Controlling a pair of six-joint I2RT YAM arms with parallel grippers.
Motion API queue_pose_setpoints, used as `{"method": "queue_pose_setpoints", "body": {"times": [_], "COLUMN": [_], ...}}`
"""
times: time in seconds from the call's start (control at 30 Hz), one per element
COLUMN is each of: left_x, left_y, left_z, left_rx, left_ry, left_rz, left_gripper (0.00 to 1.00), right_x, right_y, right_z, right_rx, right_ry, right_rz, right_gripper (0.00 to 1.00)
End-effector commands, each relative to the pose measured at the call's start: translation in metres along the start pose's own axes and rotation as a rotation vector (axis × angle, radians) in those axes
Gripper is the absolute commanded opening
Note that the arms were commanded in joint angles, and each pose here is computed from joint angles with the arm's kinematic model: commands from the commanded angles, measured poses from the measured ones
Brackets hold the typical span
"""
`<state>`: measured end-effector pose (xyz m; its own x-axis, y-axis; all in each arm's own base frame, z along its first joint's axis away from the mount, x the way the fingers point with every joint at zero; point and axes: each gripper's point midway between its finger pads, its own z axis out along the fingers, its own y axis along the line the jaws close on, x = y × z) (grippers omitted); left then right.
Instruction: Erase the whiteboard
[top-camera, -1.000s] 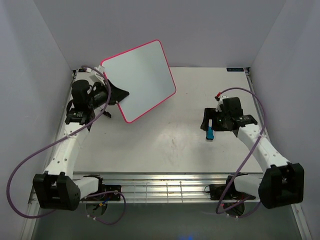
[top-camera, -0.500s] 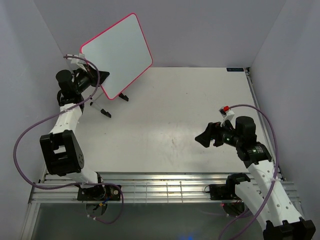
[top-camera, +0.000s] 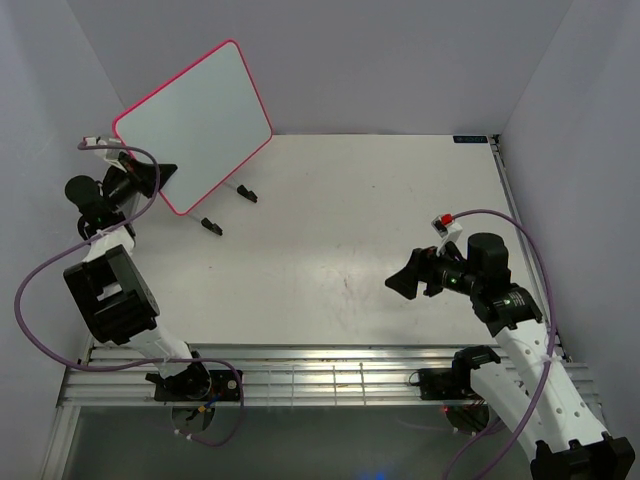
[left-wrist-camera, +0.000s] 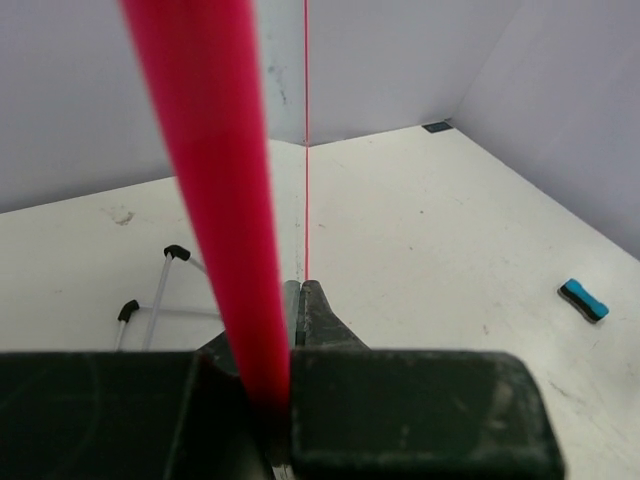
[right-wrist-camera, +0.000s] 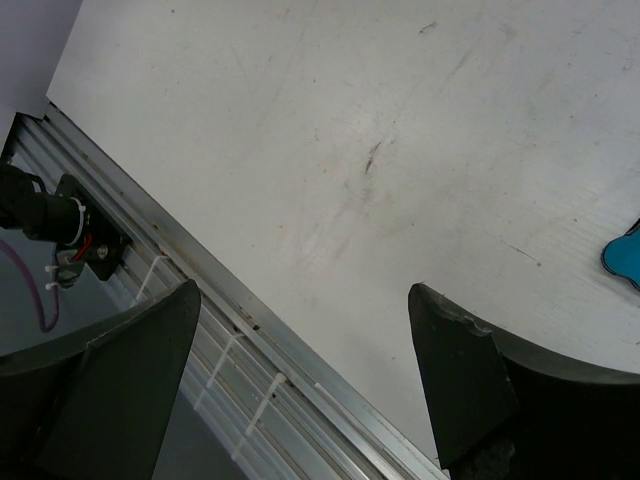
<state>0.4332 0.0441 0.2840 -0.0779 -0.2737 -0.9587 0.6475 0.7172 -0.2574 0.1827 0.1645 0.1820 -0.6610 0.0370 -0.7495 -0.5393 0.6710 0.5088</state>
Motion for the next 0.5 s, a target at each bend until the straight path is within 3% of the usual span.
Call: {"method": "queue_pose_setpoints", "body": {"times": [0.0, 0.27, 0.47], "left_x": [-0.027, -0.014, 0.004], "left_y": [-0.02, -0.012, 0.0], "left_z": [0.002, -0.009, -0.016], "left_rx": [0.046, 0.026, 0.007], "left_ry": [-0.023, -0.011, 0.021], "left_rz": [0.211, 0.326, 0.305], "left_gripper": [0.0, 0.0, 0.0], "right_x": [-0.002, -0.001, 0.002], "right_y": [0.01, 0.014, 0.016], "right_z": [-0.002, -0.002, -0.001], "right_rx": [-0.036, -0.048, -0.055], "right_ry": [-0.015, -0.012, -0.008], "right_rz": [-0.024, -0.038, -0.05], "right_gripper": [0.9, 0.9, 0.9]}}
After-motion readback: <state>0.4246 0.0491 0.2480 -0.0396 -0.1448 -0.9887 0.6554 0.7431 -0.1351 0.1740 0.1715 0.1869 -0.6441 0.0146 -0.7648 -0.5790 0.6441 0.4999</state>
